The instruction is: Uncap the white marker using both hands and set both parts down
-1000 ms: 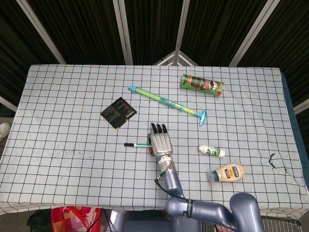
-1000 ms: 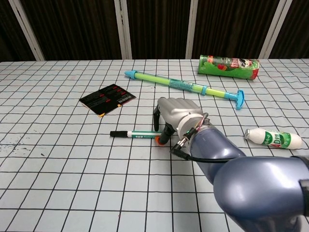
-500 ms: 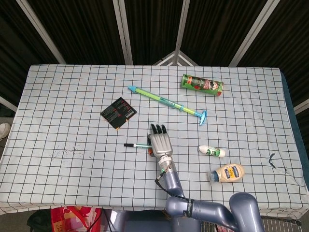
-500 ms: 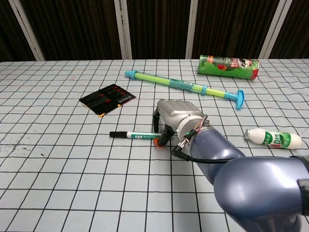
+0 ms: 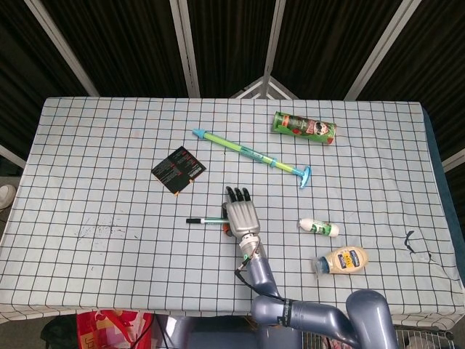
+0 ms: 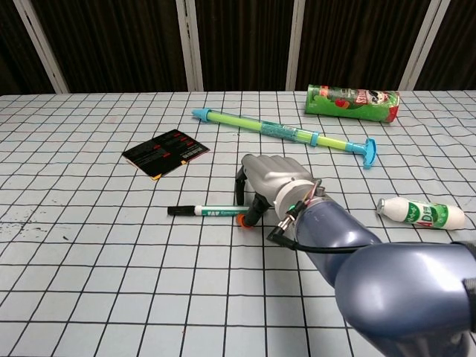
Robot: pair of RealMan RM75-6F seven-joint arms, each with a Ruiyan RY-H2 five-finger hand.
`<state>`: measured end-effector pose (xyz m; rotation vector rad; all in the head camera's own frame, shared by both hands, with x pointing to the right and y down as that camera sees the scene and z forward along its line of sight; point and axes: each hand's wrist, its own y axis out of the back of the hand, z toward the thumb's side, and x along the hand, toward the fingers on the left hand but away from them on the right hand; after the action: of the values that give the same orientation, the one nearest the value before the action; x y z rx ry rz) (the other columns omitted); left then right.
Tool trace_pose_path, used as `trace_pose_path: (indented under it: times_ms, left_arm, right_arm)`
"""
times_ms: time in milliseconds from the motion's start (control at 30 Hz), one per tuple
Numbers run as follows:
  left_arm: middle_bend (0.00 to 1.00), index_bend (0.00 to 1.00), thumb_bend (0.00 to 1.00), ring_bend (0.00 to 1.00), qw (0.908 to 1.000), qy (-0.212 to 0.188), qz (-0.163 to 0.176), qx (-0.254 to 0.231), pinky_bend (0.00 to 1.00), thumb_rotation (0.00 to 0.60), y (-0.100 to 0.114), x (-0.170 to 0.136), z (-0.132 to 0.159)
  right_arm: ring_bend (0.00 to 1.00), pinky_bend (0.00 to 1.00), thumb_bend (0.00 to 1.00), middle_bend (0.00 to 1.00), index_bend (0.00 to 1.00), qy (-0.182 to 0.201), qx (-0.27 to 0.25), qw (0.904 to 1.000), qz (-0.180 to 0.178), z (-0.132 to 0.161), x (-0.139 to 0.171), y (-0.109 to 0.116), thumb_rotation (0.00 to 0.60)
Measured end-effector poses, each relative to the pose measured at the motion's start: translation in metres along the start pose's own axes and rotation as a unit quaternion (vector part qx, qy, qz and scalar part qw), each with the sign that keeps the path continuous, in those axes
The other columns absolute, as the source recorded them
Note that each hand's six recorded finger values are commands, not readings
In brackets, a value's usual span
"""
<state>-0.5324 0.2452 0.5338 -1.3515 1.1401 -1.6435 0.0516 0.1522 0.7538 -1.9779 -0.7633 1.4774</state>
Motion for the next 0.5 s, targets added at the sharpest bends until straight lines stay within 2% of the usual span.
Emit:
trace_pose_path:
  times_ms: [167, 500]
  left_arm:
    - [0.00, 0.07, 0.48, 0.00, 1.0000, -0.001, 0.000, 0.002, 0.13, 0.600, 0.0001, -0.0002, 0.0016]
    - [0.00, 0.07, 0.48, 0.00, 1.0000, -0.002, 0.000, 0.001, 0.13, 0.600, 0.0007, 0.0001, 0.0027]
  right_arm:
    - [0.06, 0.03, 0.46, 0.07, 0.61, 0.004, 0.000, 1.0000, 0.002, 0.0006, 0.0002, -0.0001, 0.600]
    - [0.07, 0.03, 0.46, 0.07, 0.69, 0.014, -0.009, 0.9999, 0.000, 0.0019, 0.0022, 0.0031, 0.600]
